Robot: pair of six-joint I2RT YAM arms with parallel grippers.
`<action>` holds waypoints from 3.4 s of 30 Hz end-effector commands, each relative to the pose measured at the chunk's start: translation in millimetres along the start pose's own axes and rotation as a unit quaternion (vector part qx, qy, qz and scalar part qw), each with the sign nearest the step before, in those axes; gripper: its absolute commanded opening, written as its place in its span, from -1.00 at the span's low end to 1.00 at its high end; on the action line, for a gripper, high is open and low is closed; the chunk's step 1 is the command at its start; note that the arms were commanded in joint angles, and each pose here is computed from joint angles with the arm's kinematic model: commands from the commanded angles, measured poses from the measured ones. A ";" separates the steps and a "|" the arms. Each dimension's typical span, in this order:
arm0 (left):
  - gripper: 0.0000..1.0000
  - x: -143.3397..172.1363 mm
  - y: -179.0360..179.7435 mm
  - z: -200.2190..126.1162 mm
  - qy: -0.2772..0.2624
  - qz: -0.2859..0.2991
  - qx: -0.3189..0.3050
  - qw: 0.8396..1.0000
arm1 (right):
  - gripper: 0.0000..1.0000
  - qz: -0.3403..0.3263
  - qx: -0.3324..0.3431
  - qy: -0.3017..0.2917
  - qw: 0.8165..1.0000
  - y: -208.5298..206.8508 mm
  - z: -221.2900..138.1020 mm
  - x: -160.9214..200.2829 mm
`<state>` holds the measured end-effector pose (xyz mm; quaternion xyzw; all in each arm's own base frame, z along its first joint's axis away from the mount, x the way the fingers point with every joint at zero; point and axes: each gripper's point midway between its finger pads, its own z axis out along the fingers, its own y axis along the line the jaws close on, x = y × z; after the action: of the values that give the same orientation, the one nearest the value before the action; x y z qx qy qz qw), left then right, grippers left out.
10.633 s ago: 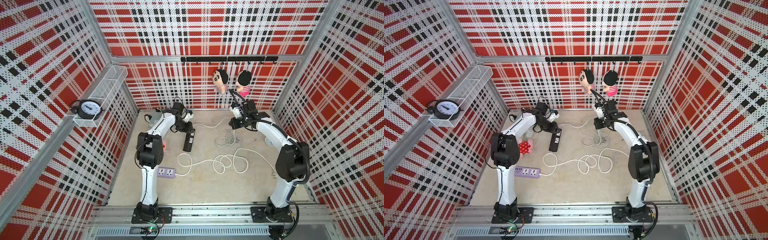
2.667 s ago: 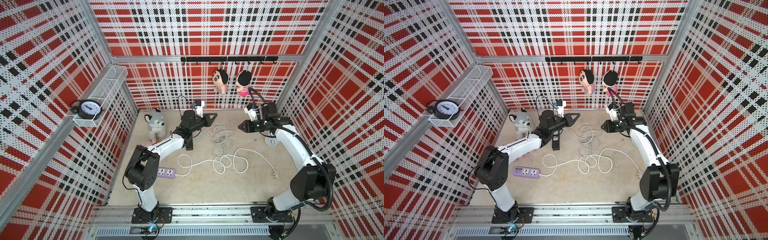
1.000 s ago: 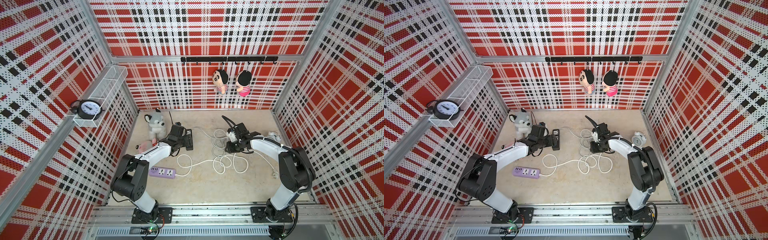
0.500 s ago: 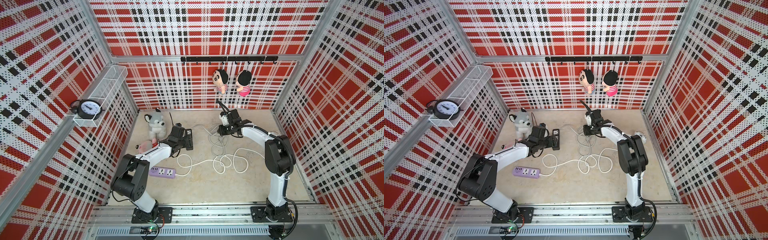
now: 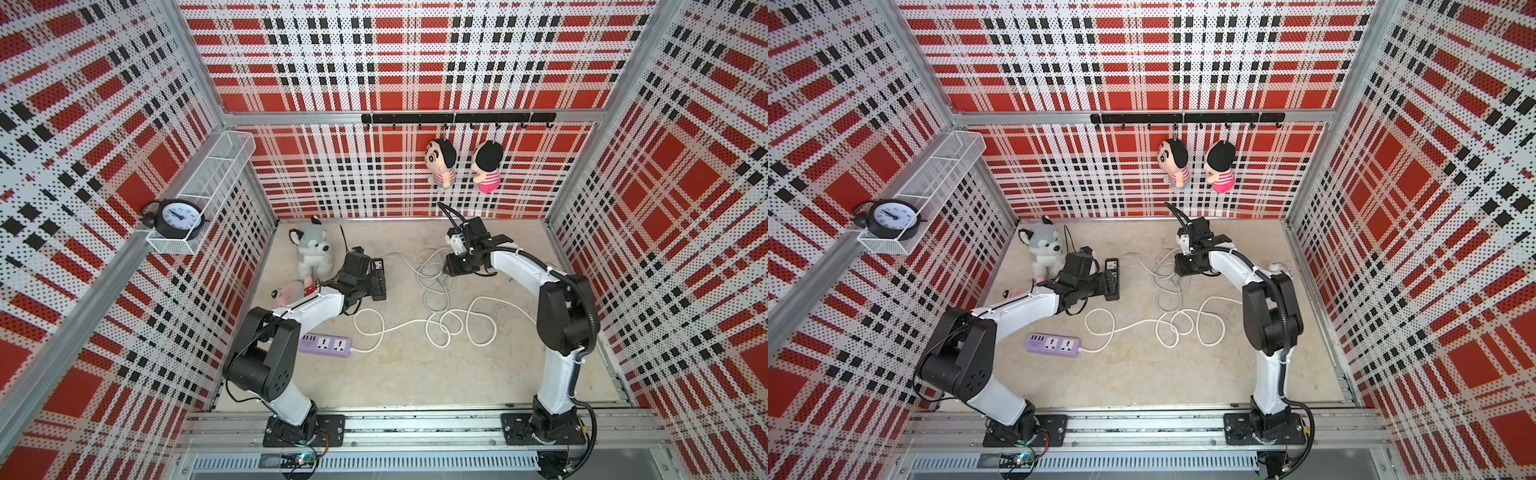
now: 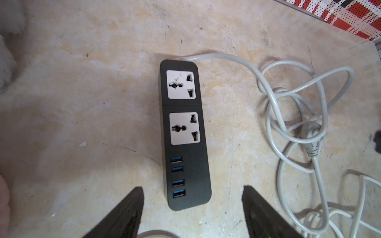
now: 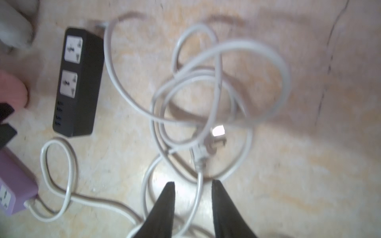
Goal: Unwrap the cord wrapped around the power strip
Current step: Adjust the power cord at the center of the board, then pick up the power cord at the center of the board, then move the power strip to the center of the board, then adjust the power cord at the center of the board.
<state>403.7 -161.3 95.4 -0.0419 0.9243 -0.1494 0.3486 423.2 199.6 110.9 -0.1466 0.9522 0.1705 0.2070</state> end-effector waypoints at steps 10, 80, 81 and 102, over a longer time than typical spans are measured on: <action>0.96 6.5 9.8 11.4 0.015 0.033 -0.050 0.998 | -0.25 -0.016 0.033 -0.020 0.999 -2.1 32.3 13.6; 0.73 22.3 130.8 -12.9 0.081 -0.041 -0.219 0.971 | -0.81 0.078 0.260 -0.188 0.944 -258.5 -243.8 -96.4; 0.73 20.8 131.8 -15.6 0.080 -0.041 -0.222 0.971 | -0.81 0.078 0.262 -0.188 0.943 -259.7 -244.3 -96.3; 0.83 -44.7 -251.8 -50.0 -0.014 0.124 0.288 0.949 | -0.82 0.038 0.068 -0.240 0.968 -137.0 -248.2 -110.8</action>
<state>420.5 -317.3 236.3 0.1167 0.8649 -0.2696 0.4070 498.0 -27.7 296.9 -0.0254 0.9126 0.0882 0.3984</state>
